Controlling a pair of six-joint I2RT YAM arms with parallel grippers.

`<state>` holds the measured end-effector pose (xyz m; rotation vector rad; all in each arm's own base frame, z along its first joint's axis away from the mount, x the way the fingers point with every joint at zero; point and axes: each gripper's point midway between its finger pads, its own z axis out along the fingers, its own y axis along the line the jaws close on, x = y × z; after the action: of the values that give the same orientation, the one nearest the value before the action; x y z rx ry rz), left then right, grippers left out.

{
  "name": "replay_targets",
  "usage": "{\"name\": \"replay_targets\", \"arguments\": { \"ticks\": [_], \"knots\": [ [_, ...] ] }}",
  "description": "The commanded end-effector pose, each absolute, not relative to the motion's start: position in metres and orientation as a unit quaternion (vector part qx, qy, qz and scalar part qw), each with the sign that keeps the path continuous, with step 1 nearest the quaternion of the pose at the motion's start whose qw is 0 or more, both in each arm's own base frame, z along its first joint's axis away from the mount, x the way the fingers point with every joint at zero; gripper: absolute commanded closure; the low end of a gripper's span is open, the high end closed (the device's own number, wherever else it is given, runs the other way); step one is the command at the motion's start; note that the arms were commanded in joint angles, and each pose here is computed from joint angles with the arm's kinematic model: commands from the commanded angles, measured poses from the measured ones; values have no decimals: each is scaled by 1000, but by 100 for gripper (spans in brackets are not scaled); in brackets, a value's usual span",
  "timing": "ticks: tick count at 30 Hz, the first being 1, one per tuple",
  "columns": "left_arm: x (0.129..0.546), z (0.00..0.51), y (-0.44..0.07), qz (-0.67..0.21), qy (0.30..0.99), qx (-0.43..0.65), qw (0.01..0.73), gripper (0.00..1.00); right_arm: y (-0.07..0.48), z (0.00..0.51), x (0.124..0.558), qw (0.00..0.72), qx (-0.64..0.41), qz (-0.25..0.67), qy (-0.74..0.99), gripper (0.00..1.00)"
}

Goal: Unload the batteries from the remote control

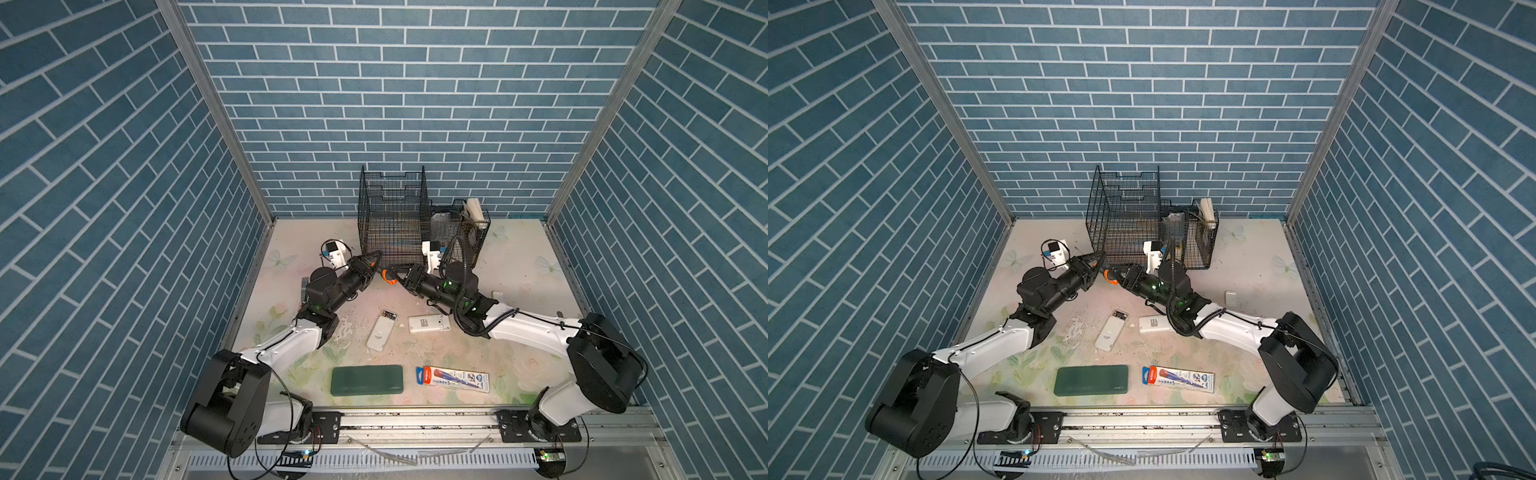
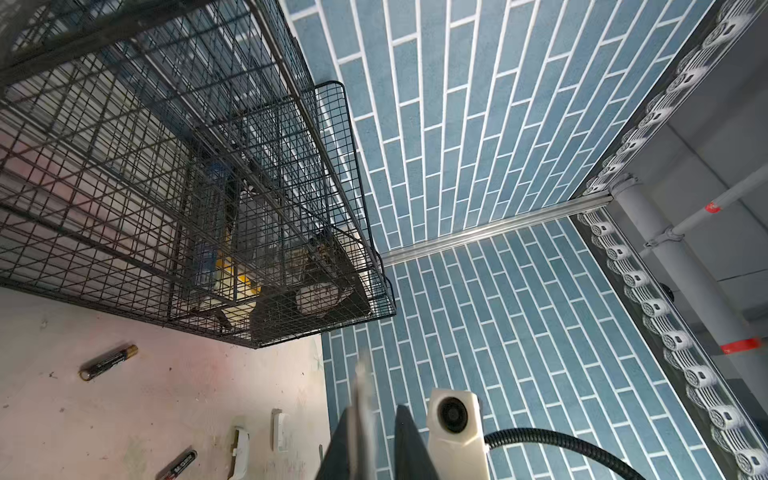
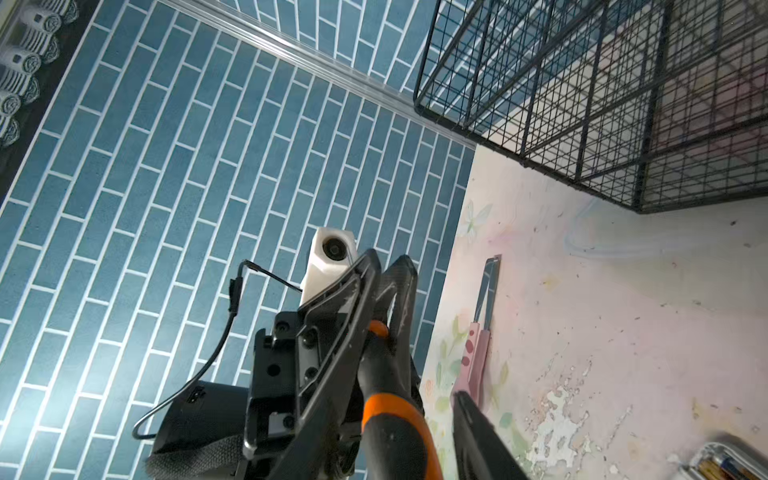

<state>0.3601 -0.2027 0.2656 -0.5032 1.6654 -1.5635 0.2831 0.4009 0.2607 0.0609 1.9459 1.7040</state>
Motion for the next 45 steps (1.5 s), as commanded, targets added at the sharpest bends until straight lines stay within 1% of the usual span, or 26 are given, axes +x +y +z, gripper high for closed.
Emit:
{"name": "replay_targets", "arguments": {
  "ticks": [1,16,28,29,33,35,41,42,45],
  "knots": [
    [364,281,-201,-619,639,-180,418,100,413,284,286,258,22,672,694,55],
    [360,274,-203,-621,642,-177,414,100,431,291,293,243,11,689,683,57],
    [363,271,-204,-617,643,-177,417,100,434,288,291,233,14,691,684,64],
    [363,272,-204,-618,643,-175,417,100,435,287,290,232,14,691,684,67],
    [362,271,-204,-617,645,-176,415,100,435,284,291,231,17,689,687,91],
    [361,269,-204,-617,646,-176,414,100,434,282,293,232,19,687,688,99],
    [360,267,-203,-615,647,-178,414,100,430,278,293,233,22,681,693,100],
    [360,267,-202,-614,648,-179,414,97,430,278,293,234,23,681,693,100],
    [359,268,-203,-616,648,-175,413,78,428,277,292,238,14,675,699,100]
  ]
}}
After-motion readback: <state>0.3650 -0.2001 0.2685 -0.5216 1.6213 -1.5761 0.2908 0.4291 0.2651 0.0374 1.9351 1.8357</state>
